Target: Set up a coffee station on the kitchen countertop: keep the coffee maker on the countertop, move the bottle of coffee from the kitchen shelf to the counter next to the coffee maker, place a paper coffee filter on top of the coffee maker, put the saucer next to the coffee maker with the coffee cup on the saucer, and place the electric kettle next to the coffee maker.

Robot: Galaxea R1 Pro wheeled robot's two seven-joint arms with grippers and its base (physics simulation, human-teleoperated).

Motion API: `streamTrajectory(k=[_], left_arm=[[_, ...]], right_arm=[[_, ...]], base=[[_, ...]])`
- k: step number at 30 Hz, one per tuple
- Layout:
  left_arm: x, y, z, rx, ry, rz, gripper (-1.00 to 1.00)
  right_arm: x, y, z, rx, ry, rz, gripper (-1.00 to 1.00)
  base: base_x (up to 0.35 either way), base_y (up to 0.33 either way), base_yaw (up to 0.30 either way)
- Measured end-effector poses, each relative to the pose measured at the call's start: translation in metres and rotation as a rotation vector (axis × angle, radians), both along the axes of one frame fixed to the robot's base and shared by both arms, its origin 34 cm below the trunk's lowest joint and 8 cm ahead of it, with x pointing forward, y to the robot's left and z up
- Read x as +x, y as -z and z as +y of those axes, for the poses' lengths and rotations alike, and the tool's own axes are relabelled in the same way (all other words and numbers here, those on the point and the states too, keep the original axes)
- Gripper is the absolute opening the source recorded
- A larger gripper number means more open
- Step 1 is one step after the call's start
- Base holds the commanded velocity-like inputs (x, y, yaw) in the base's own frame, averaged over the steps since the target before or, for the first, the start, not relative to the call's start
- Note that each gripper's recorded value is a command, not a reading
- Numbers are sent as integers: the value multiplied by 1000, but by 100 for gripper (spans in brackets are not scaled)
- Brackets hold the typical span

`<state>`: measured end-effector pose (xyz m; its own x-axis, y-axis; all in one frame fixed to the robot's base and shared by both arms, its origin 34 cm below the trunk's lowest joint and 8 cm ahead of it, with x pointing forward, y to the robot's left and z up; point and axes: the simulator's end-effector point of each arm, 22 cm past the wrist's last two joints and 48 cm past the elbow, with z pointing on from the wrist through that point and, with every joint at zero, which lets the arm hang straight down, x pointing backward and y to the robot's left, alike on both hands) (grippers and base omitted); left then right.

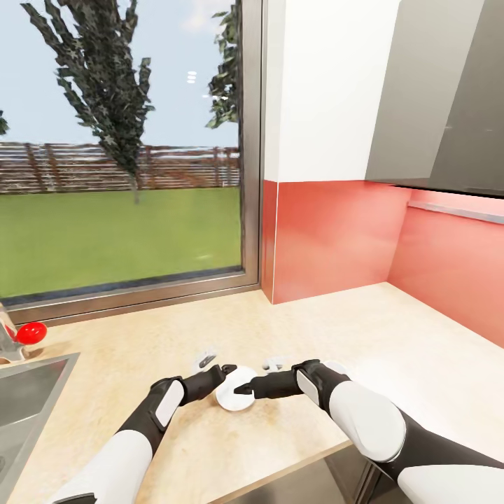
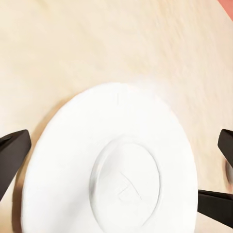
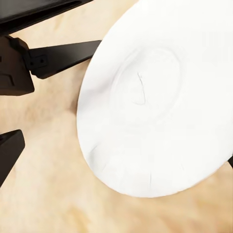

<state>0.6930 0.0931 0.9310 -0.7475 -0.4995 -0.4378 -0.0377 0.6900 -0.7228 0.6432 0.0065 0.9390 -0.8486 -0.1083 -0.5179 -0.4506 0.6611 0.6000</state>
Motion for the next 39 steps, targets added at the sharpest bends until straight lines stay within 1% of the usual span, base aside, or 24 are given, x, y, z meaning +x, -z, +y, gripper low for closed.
streamTrajectory(k=[5,12,34,35,39], left_arm=[[-1,-1,-6,-9,5,0,100],[-2,-1,-10,-11,10,2,100],[-3,-1,-11,-12,13,5,100],[-3,-1,-11,-13,12,5,100],[-3,-1,-11,-13,12,5,100]], right_arm=[[0,0,0,1,0,0,100],[0,0,0,2,-1,0,100],[0,0,0,0,1,0,100],[0,0,0,-1,1,0,-100],[0,0,0,-1,0,0,-100]], base=[[0,0,0],[0,0,0],[0,0,0],[0,0,0],[0,0,0]])
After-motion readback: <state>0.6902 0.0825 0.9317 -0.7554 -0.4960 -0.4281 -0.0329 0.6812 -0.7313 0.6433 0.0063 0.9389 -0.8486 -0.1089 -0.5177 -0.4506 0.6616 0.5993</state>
